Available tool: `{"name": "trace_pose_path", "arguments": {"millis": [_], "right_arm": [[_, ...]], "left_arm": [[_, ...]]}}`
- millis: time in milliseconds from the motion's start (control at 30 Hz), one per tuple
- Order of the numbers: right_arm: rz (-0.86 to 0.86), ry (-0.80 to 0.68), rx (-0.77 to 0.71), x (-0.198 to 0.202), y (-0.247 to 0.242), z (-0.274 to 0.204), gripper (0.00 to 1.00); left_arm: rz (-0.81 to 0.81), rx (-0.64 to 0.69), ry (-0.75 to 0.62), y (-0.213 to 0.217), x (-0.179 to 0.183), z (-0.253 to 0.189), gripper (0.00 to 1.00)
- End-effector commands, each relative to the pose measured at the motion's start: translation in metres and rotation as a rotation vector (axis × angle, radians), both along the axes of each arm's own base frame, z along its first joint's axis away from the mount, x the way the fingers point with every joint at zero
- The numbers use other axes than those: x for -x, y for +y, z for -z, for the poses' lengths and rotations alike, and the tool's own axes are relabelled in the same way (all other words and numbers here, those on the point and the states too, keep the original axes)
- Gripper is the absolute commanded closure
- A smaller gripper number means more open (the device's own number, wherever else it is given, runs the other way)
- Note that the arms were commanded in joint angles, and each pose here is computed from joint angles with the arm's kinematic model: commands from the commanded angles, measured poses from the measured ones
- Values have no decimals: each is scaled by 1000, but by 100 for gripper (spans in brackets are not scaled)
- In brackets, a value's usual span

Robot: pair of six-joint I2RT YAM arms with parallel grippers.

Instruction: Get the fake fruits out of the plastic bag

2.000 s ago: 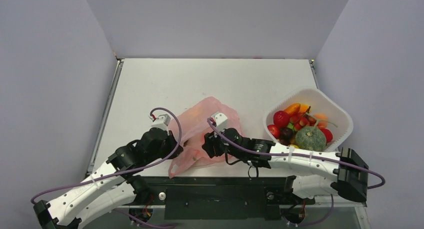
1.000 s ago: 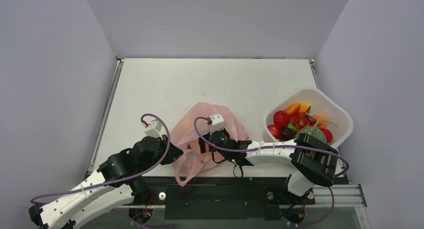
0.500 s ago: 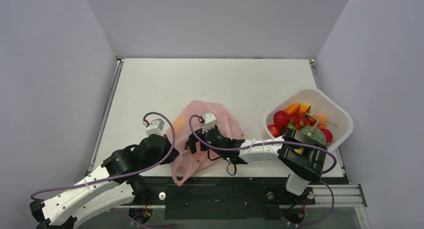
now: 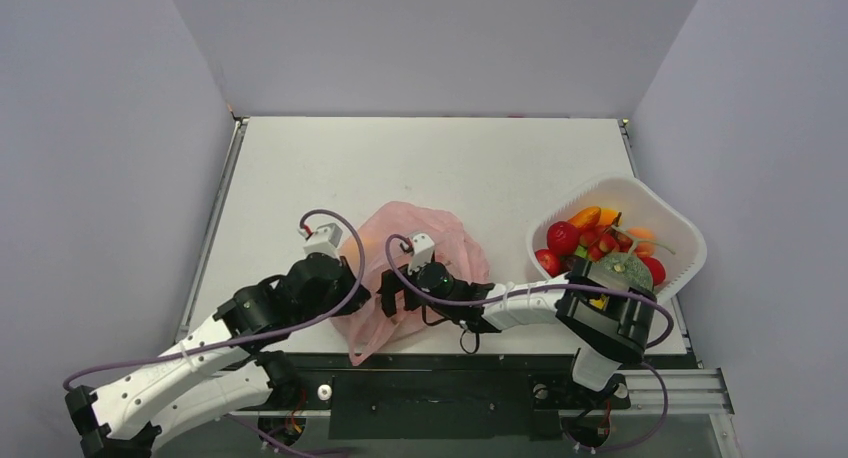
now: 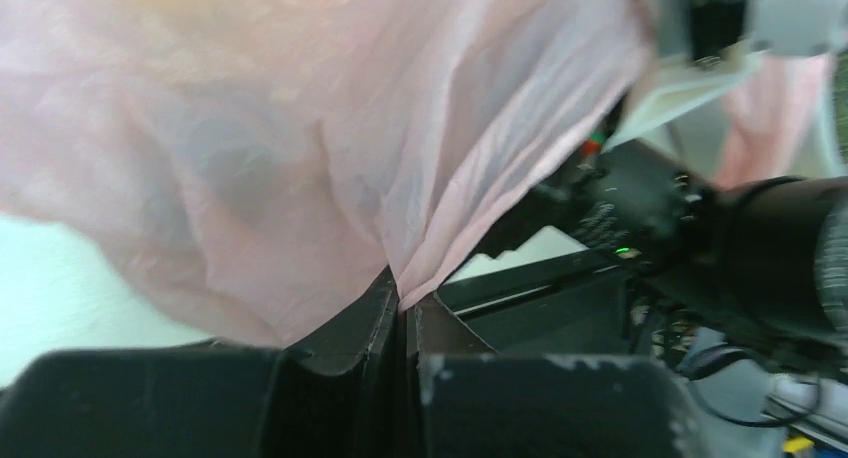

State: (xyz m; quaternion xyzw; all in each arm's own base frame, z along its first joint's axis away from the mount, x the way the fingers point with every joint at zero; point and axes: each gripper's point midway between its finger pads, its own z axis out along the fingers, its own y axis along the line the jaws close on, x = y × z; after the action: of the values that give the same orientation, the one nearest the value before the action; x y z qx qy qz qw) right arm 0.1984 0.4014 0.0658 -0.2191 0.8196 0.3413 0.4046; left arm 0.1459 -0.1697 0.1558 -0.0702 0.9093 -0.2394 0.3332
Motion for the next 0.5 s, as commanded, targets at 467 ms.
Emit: {"name": "trace_pose_path", "arguments": {"millis": [467], "right_arm": [[379, -76, -81, -63, -98, -41, 14]], "left_arm": [[208, 139, -67, -93, -23, -58, 100]]}}
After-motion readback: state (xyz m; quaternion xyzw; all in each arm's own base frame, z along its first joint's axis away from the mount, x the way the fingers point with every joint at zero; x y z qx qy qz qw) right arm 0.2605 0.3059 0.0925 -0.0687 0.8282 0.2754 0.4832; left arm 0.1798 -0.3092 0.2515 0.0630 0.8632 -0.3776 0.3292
